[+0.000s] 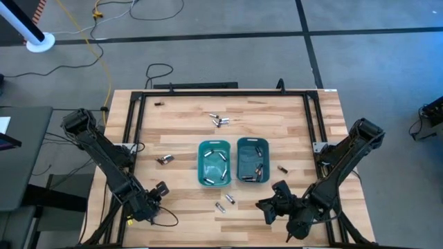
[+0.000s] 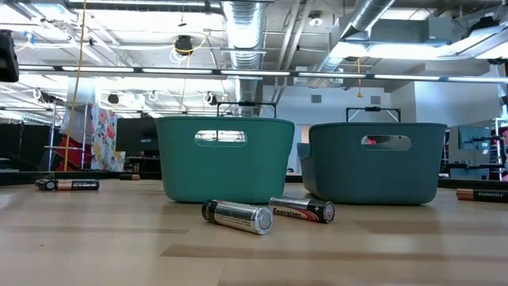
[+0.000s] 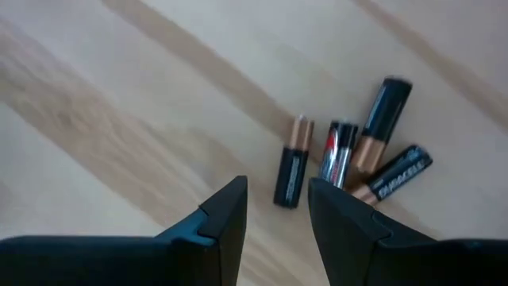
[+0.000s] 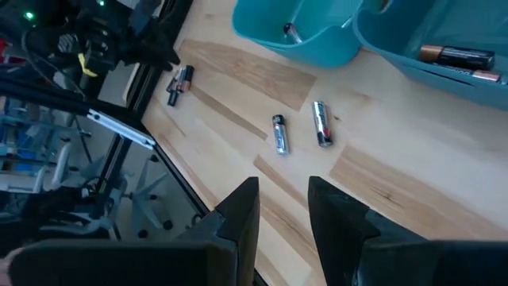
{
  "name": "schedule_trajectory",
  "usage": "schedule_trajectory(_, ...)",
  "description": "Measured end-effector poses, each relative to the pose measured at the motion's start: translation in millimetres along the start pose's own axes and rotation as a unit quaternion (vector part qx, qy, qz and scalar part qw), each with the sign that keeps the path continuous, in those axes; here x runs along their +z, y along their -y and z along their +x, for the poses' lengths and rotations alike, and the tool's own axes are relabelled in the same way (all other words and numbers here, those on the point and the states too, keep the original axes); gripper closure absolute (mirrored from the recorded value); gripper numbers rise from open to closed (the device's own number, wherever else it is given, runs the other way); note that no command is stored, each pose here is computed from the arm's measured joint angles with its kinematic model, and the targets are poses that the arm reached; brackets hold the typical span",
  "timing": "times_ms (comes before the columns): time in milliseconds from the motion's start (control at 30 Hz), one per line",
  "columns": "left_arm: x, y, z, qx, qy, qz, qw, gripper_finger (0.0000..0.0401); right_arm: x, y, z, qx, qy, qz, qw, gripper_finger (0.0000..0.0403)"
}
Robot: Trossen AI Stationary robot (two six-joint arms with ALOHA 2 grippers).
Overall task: Sort batteries
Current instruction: Put the black battery into the blue bin
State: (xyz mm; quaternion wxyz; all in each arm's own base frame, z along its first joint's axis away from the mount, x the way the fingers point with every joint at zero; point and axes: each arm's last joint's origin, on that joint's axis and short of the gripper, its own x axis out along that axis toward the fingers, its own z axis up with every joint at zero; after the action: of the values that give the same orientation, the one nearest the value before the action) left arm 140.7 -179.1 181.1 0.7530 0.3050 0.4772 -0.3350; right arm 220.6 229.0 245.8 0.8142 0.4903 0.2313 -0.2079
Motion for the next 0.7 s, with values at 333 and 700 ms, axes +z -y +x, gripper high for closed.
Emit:
schedule_trajectory(333, -10, 3, 16, -0.006, 0.031, -0.002, 0.999, 0.0271, 0, -2, 0, 0.006, 0.001, 0.007, 1.000, 0.0276)
schedule_trajectory(700, -26, 6, 30, -0.008, 0.032, 0.014, 0.999, 0.0271, 1, -2, 1, 0.006, 0.003, 0.010, 1.000, 0.0276)
